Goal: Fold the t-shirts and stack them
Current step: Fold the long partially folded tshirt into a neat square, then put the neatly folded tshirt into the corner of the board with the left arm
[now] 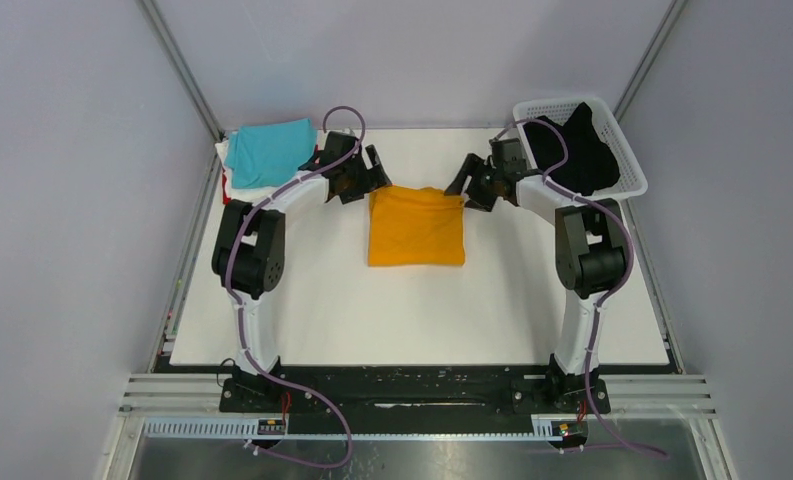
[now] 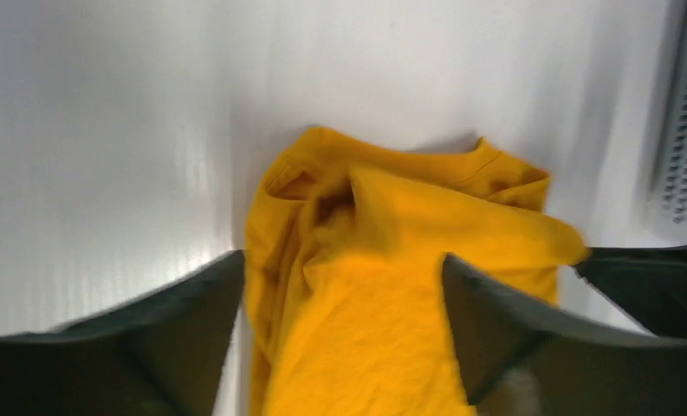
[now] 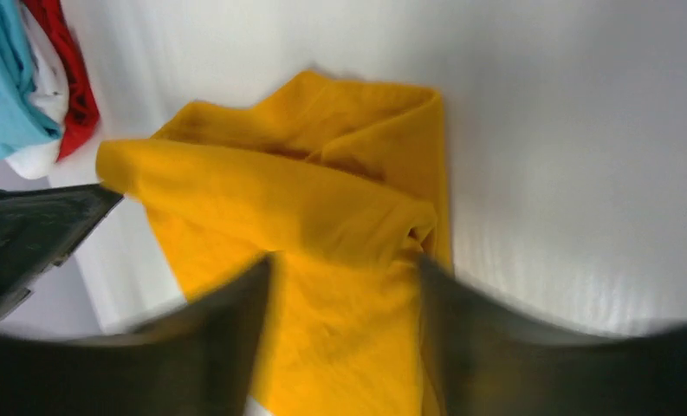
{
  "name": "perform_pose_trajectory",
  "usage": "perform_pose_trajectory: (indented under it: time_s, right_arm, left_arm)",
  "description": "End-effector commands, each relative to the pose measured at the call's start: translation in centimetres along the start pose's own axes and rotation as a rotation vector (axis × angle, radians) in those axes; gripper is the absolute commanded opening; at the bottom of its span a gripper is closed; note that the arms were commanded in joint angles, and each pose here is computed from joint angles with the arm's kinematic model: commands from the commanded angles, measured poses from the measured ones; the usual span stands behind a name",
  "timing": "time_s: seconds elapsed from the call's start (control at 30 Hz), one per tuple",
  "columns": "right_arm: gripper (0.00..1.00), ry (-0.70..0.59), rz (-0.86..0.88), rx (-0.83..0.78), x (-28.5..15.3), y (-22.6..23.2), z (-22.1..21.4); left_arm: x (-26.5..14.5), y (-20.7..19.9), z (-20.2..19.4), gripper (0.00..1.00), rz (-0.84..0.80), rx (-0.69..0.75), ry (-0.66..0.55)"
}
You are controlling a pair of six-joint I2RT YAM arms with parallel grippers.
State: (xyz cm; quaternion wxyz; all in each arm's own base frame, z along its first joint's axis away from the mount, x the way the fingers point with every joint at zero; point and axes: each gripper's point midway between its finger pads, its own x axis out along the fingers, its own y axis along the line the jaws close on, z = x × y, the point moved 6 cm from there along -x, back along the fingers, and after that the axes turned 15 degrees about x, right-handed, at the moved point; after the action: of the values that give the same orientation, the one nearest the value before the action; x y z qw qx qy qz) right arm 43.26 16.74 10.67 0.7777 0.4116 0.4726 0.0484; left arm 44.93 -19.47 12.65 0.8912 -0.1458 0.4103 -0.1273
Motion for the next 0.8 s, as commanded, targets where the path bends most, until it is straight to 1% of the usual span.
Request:
perform_pose_trajectory:
  time_s: [0.0, 0.1, 0.2, 0.27, 0.37, 0.5, 0.53, 0.57, 0.67, 0.77]
  right_arm:
    - [0.99, -0.121, 0.068, -0.058, -1.3, 3.0, 3.7]
    - [0.99, -0.109, 0.087, -0.087, -2.8, 3.6, 3.2]
    - [0.99, -0.103, 0.140, -0.086, -5.0, 3.6, 1.6]
    - [0.99, -0.107, 0.137, -0.082, -6.4, 2.5, 0.2]
    - [0.99, -0.138, 0.144, -0.084, -8.5, 1.0, -1.6]
    - [0.99, -0.140, 0.165, -0.096, -11.8, -0.4, -4.3]
    - [1.00, -0.143, 0.165, -0.102, -12.5, -0.8, -4.9]
    - [0.99, -0.153, 0.160, -0.110, -13.1, -1.3, -5.3]
    - [1.00, -0.202, 0.128, -0.136, -14.8, -2.5, -6.1]
    - [0.99, -0.242, 0.093, -0.154, -16.1, -3.1, -6.3]
  left_arm:
    - [-2.4, -1.7, 3.8, 0.98, -0.064, 0.068, -0.086]
    - [-3.8, -1.5, 2.2, 0.99, -0.089, 0.079, -0.049]
    - [-5.0, -1.2, -0.2, 0.99, -0.118, 0.094, 0.001]
    - [-5.2, -0.8, -1.9, 0.99, -0.122, 0.108, 0.040]
    - [-4.9, 0.4, -4.0, 0.99, -0.081, 0.125, 0.105]
    - [-3.2, 1.0, -5.7, 0.89, -0.027, 0.160, 0.191]
    - [-2.7, 1.1, -6.1, 0.77, -0.009, 0.162, 0.207]
    - [-2.0, 1.1, -6.5, 0.70, -0.008, 0.161, 0.231]
    - [-0.6, 0.5, -7.2, 0.68, -0.010, 0.176, 0.268]
    - [0.2, 0.2, -7.8, 0.68, 0.042, 0.206, 0.302]
